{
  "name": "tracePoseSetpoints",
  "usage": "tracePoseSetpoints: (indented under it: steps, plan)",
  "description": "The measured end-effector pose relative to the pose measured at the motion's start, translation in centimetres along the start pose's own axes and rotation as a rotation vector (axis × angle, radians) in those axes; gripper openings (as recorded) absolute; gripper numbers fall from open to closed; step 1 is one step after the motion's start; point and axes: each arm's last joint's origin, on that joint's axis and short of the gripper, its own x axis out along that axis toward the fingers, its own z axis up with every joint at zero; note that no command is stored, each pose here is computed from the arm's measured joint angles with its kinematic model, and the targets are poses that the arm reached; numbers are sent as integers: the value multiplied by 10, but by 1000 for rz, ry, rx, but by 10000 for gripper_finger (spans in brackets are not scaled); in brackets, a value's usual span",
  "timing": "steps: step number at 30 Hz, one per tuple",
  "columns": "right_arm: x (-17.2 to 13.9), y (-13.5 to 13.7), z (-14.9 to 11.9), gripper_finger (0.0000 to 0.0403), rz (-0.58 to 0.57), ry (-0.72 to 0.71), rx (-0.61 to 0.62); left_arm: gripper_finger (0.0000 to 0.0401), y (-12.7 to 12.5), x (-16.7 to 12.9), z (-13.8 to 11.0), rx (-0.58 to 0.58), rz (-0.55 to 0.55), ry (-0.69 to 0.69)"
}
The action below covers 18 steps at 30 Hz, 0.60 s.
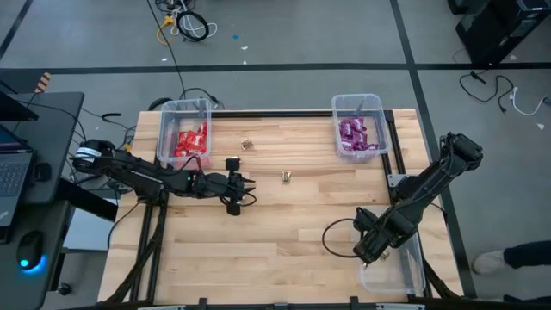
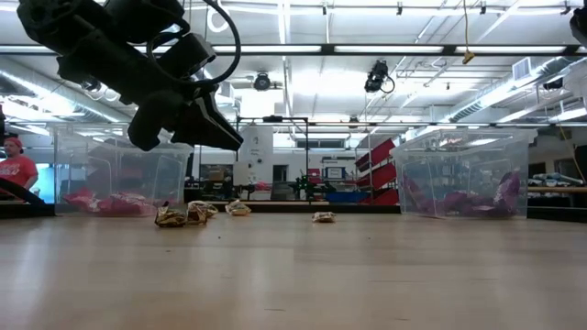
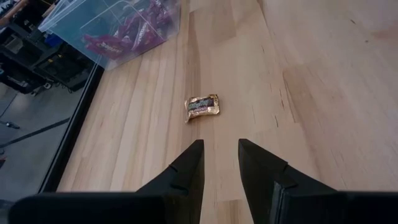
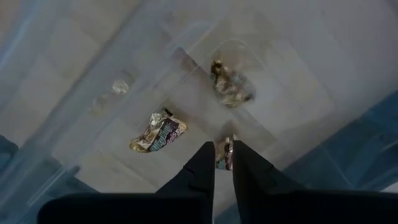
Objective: Sort candy
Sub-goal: Put the yellow candy into the bottom right transparent bin
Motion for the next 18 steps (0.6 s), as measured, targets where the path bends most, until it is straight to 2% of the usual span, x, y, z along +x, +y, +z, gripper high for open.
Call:
tracePoseSetpoints:
  steps: [4,8,14,18]
  plan:
    - [-4,1,-1,58,2,0,-3,102,0,0,0,-1,1,-2]
    - [-32,7,-5,60,28,-36,13,102,-2,-3,3,1,-2,-20]
    - [-90,12,-13,50,115,-271,-26,102,-4,-20,19,9,-52,-25]
    - [-113,15,-3,48,156,-465,-79,101,-3,-37,28,7,-117,57]
